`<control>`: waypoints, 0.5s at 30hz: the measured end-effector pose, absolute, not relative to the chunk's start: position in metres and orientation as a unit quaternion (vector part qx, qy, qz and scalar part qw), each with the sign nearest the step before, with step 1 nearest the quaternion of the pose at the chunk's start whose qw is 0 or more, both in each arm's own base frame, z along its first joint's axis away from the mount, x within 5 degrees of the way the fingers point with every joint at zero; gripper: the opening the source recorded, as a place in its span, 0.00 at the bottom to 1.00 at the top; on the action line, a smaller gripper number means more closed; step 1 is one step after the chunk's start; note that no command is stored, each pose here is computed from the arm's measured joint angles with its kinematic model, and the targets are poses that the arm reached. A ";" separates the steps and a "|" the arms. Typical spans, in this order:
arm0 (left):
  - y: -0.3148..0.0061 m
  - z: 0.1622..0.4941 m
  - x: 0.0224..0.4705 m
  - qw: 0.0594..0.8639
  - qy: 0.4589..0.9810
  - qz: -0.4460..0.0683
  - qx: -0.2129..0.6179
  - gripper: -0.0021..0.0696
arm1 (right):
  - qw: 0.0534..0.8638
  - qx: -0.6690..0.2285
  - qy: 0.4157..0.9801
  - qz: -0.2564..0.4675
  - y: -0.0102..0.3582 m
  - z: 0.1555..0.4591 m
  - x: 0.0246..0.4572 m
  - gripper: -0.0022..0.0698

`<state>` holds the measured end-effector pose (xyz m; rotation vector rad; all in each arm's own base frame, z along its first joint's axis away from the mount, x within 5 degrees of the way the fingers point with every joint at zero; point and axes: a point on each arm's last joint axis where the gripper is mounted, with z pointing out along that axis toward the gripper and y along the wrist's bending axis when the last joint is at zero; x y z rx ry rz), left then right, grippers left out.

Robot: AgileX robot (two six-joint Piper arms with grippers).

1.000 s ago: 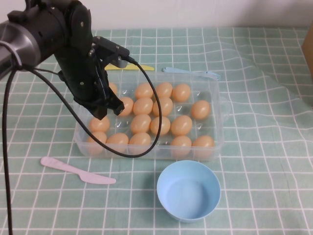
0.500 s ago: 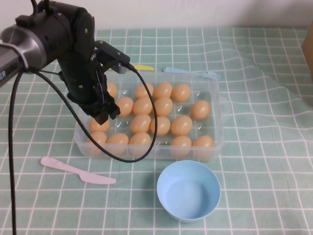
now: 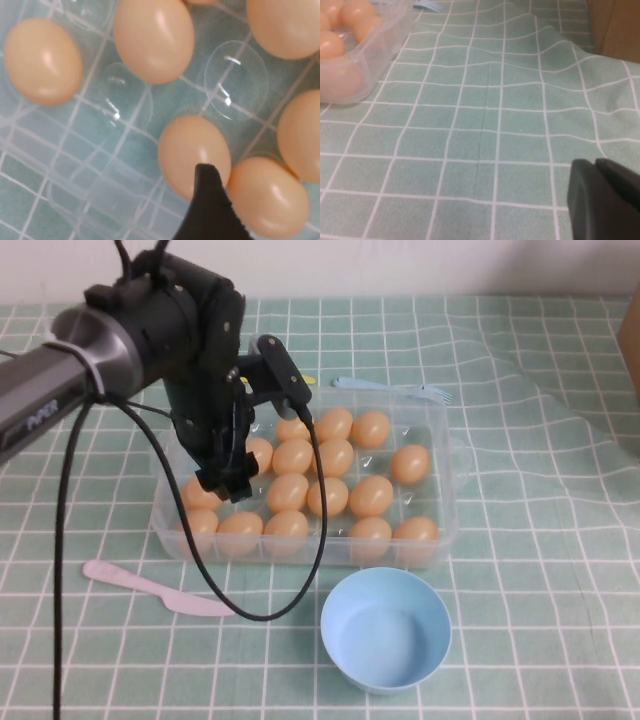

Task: Take an egg out of the egg box
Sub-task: Pick up the egg from the plastic box

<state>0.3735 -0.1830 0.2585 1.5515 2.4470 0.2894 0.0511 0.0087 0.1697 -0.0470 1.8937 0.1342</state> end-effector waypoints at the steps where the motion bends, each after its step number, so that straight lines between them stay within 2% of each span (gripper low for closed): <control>1: -0.184 0.256 0.374 0.113 0.836 0.101 0.527 0.61 | 0.582 -0.020 0.811 0.057 0.009 0.170 0.051 0.01; 7: -0.186 0.237 0.381 0.099 0.858 0.115 0.491 0.61 | 0.582 -0.020 0.811 0.058 0.009 0.170 0.051 0.01; 15: -0.186 0.227 0.386 0.095 0.859 0.127 0.487 0.61 | 0.582 -0.014 0.810 0.068 0.010 0.170 0.051 0.01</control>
